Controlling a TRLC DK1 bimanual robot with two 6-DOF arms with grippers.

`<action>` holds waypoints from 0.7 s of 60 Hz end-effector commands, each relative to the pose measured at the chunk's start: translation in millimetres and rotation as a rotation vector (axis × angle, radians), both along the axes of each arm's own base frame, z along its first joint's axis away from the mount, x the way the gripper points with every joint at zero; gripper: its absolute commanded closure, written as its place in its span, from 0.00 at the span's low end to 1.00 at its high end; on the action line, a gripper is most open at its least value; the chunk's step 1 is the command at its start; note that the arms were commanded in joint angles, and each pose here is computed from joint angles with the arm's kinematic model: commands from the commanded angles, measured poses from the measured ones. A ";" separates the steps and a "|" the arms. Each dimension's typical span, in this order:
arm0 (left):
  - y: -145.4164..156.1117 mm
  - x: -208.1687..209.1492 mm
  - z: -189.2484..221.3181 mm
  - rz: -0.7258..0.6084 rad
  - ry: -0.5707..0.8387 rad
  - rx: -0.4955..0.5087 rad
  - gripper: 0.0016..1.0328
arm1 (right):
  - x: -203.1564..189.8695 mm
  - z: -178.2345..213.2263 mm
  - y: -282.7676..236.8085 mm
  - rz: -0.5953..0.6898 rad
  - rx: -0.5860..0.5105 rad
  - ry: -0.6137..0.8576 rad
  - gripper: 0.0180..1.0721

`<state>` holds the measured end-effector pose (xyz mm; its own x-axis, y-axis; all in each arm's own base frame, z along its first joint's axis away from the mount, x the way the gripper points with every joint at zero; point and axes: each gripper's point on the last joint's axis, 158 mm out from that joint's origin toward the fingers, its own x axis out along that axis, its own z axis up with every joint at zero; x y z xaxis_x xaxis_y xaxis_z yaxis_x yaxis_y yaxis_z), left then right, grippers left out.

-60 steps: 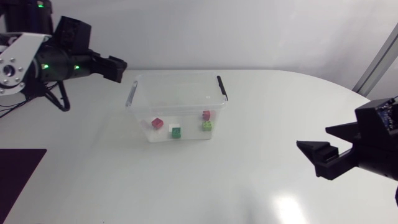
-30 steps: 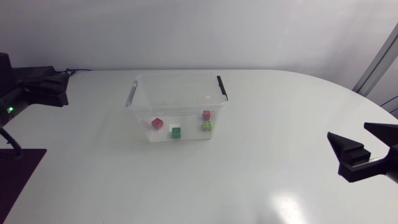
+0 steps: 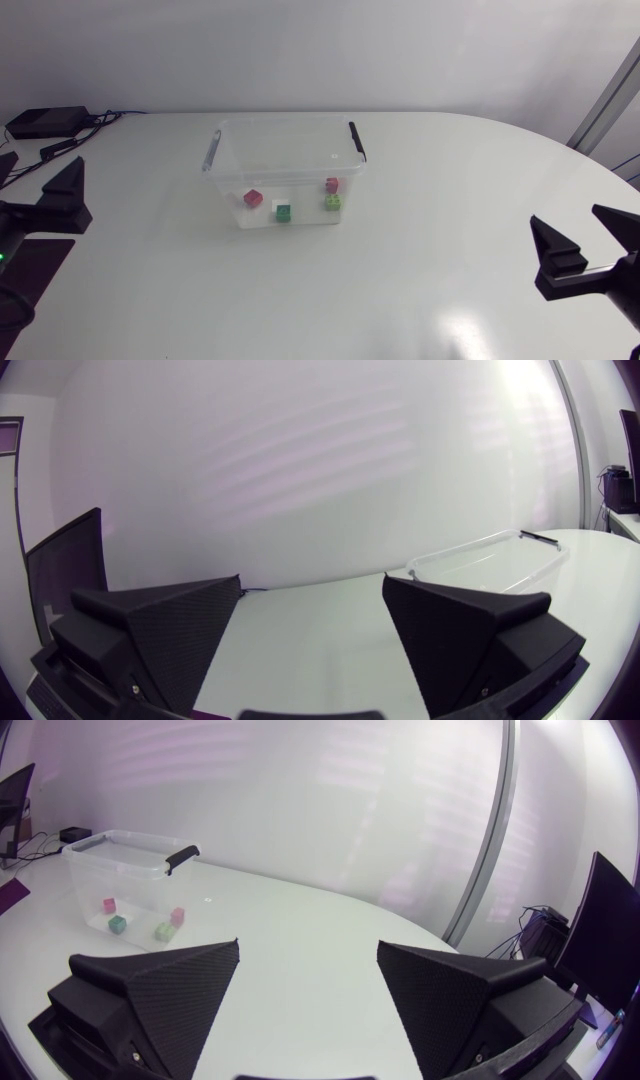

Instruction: Place the duplo bricks in the container

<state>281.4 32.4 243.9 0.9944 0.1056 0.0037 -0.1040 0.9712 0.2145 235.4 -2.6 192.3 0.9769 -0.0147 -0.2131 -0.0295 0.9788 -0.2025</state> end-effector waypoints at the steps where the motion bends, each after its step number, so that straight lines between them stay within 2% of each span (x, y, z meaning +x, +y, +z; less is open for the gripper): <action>1: -5.0 -4.2 -17.6 -0.015 0.016 -0.042 0.04 | 3.1 -10.9 -2.2 -0.018 0.036 -0.007 0.05; 42: -35.6 -27.3 -93.7 -0.116 0.055 -0.220 0.04 | 19.0 -43.2 0.7 -0.023 0.205 -0.160 0.05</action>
